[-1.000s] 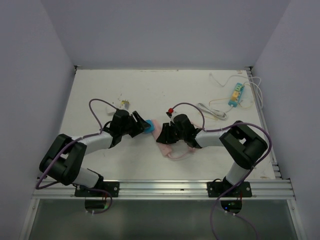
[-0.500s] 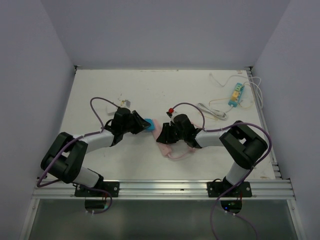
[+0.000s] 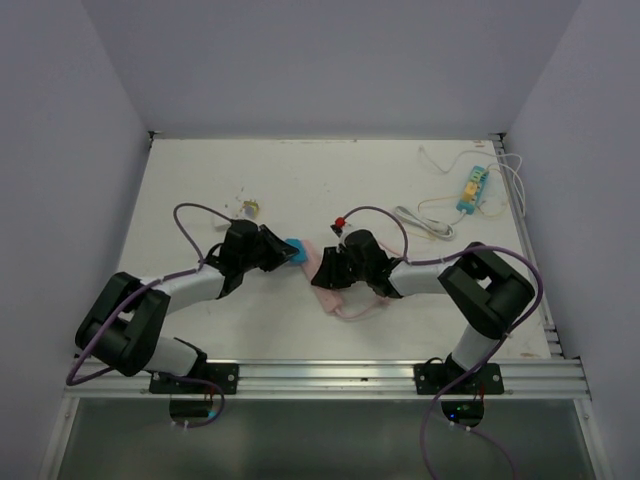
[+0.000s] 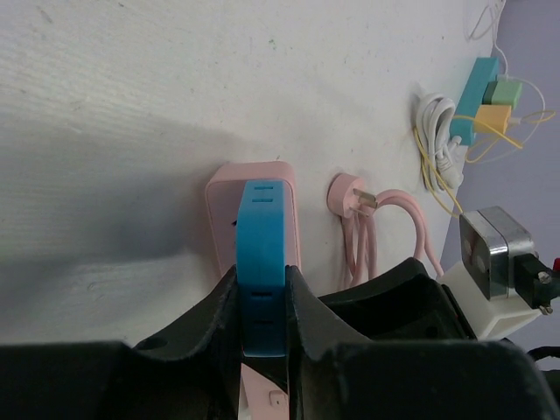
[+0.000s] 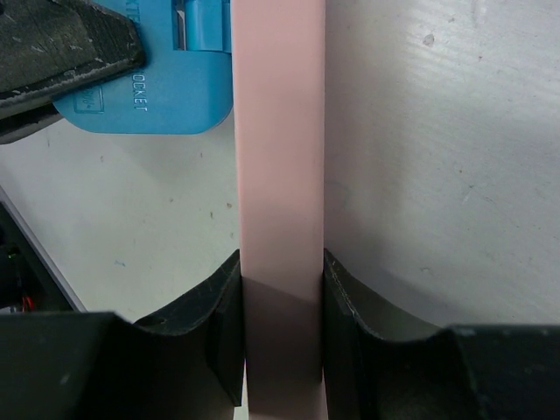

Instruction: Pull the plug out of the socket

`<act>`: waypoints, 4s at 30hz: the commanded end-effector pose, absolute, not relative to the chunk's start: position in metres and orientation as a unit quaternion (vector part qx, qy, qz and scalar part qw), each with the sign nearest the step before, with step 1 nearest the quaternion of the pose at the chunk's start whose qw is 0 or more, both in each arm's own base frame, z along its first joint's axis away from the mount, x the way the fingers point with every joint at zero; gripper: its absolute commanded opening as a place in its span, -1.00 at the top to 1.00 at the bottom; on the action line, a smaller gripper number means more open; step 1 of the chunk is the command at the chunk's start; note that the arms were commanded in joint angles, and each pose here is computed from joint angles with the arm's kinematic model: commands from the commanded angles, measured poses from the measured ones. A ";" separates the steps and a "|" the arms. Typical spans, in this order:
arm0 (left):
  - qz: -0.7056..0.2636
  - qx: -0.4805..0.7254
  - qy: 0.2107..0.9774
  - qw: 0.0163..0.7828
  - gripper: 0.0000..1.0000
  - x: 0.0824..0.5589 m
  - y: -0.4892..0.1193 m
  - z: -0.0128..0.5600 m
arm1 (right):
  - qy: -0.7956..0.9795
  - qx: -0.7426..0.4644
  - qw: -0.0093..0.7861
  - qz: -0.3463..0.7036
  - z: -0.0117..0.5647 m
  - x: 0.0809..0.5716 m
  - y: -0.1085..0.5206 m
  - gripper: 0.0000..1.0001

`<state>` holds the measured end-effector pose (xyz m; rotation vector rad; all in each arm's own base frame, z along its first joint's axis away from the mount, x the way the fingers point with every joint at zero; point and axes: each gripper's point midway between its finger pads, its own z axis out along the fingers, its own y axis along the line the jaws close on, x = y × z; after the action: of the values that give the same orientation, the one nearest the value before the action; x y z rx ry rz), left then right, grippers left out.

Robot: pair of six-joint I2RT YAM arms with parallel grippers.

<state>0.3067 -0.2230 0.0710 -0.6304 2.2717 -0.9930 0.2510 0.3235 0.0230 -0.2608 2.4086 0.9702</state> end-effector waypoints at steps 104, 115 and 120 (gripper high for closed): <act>-0.071 -0.147 0.771 0.615 -0.86 0.247 -0.006 0.233 | 0.941 -0.106 0.271 0.173 0.039 0.218 0.350 0.87; -0.050 -0.170 0.770 0.613 -0.86 0.245 0.004 0.232 | 0.919 -0.122 0.255 0.274 0.056 0.209 0.495 0.79; -0.046 -0.174 0.774 0.608 -0.86 0.245 0.006 0.229 | 0.905 -0.138 0.258 0.309 0.075 0.208 0.529 0.57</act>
<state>0.2424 0.0018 0.2220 -0.3933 1.8160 -0.1253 0.2074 0.4976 0.0371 -0.3907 2.5291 0.6836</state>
